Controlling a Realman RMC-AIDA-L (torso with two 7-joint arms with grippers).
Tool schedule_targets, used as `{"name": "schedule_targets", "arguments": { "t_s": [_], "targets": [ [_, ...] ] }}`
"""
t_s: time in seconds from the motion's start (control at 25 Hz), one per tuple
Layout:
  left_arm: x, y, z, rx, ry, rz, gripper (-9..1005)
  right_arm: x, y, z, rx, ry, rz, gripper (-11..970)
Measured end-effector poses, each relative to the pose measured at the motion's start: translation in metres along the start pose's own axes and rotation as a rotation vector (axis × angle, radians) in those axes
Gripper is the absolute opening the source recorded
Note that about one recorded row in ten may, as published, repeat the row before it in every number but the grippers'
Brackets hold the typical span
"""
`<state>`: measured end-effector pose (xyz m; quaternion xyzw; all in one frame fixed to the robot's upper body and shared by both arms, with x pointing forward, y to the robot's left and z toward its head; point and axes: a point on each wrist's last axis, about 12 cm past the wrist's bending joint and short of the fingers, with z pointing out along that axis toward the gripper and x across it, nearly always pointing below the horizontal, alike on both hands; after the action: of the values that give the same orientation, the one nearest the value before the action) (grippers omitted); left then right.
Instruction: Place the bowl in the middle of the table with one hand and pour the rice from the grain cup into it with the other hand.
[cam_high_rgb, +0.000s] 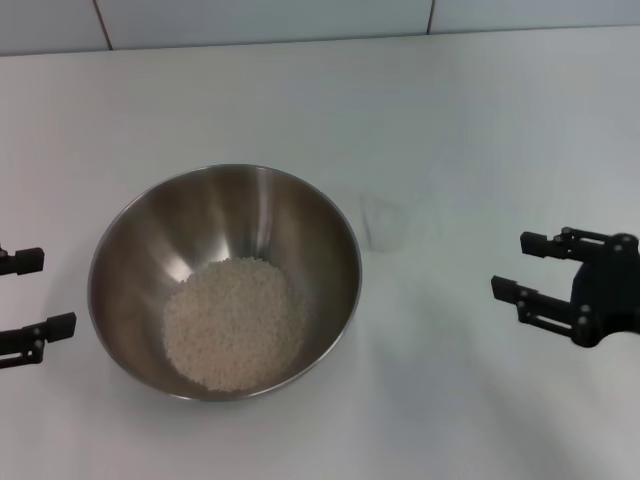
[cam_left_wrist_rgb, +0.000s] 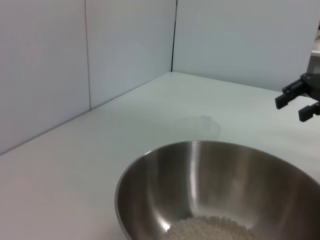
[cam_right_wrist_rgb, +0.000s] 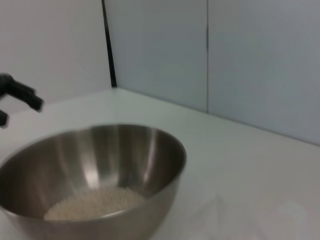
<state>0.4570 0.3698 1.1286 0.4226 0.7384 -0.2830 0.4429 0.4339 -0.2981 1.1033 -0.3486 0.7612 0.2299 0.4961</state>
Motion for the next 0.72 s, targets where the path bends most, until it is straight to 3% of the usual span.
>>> {"name": "schedule_targets", "arguments": {
  "t_s": [0.24,0.52,0.72],
  "targets": [
    [0.005,-0.006,-0.005,0.004,-0.009,-0.023,809,-0.009,-0.006,-0.007,-0.118,0.040,-0.048,600],
    [0.005,-0.010,-0.007,0.011,-0.008,-0.023,810,-0.020,-0.010,-0.029,-0.110,-0.001,-0.096,600],
    [0.005,-0.011,-0.006,0.022,-0.004,-0.024,810,-0.023,-0.012,-0.029,-0.106,-0.006,-0.102,600]
  ]
}}
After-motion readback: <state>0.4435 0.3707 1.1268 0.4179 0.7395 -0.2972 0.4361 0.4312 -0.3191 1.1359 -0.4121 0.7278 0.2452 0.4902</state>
